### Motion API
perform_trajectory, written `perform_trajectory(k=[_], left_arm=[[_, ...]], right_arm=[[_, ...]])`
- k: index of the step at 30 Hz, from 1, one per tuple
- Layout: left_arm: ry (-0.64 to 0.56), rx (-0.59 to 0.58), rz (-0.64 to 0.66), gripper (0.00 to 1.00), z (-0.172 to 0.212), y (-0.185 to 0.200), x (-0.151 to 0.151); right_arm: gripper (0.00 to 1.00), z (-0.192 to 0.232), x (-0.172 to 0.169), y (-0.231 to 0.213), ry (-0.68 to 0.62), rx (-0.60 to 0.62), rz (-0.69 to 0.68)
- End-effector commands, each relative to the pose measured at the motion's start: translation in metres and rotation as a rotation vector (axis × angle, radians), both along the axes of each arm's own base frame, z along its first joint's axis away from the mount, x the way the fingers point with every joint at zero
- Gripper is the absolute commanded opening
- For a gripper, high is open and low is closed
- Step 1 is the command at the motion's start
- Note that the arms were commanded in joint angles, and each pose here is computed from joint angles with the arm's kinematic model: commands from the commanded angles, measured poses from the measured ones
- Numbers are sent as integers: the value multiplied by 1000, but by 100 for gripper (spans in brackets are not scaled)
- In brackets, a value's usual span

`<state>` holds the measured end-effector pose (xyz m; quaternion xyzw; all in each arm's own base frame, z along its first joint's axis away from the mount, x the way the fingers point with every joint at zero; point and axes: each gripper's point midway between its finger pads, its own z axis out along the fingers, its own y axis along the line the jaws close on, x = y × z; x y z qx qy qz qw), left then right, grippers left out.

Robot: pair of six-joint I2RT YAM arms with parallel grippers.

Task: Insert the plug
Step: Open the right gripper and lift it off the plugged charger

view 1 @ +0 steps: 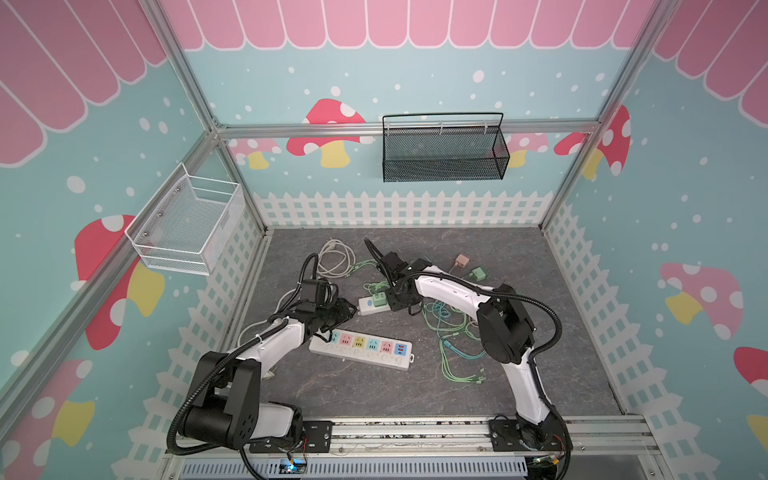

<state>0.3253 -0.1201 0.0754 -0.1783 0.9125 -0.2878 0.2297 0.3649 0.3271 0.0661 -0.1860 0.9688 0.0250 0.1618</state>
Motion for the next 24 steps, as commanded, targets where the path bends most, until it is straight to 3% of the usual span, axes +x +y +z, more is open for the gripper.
perform_trajectory(k=[1,10,15,19,24], left_arm=[[-12,13,3,49,4,2,7],[-14,10,-7,52,8,0,11],[-19,3,-13,53,11,-1,13],[-27,4,-18,53,16,-2,14],[-48,11,-31,57,26,-2,13]], right_arm=[[49,22,-10,-1,-3,36,29],[61,29,-43,1,52,130,159],[65,38,-72,22,119,293,305],[65,68,-88,36,107,430,401],[64,99,-85,34,31,486,431]])
